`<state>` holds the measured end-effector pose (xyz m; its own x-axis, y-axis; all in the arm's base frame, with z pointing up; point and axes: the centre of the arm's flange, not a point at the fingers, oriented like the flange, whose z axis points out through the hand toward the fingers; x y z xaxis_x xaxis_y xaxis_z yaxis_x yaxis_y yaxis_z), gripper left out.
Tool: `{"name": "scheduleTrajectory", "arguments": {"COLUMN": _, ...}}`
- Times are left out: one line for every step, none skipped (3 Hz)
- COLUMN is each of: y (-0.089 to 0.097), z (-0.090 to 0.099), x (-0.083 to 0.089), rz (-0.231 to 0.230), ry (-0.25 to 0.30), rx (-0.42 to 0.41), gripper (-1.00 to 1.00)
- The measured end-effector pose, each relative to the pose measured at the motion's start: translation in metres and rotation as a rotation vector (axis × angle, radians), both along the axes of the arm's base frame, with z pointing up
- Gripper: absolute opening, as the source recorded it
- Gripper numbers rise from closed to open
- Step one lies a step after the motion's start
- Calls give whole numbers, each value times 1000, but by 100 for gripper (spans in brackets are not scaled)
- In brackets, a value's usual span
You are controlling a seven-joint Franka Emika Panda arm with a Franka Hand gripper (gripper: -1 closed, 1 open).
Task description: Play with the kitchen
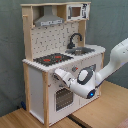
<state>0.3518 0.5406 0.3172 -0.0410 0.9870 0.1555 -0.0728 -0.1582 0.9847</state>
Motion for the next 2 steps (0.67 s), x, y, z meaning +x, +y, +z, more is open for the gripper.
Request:
{"name": "scheduleTrajectory", "arguments": {"y": 0, "z": 0, "x": 0, "rz": -9, "ry": -3, "rx": -118, "gripper": -100}}
{"name": "scheduleTrajectory", "arguments": {"y": 0, "z": 0, "x": 0, "rz": -19, "ry": -7, "rx": -240, "gripper": -100}}
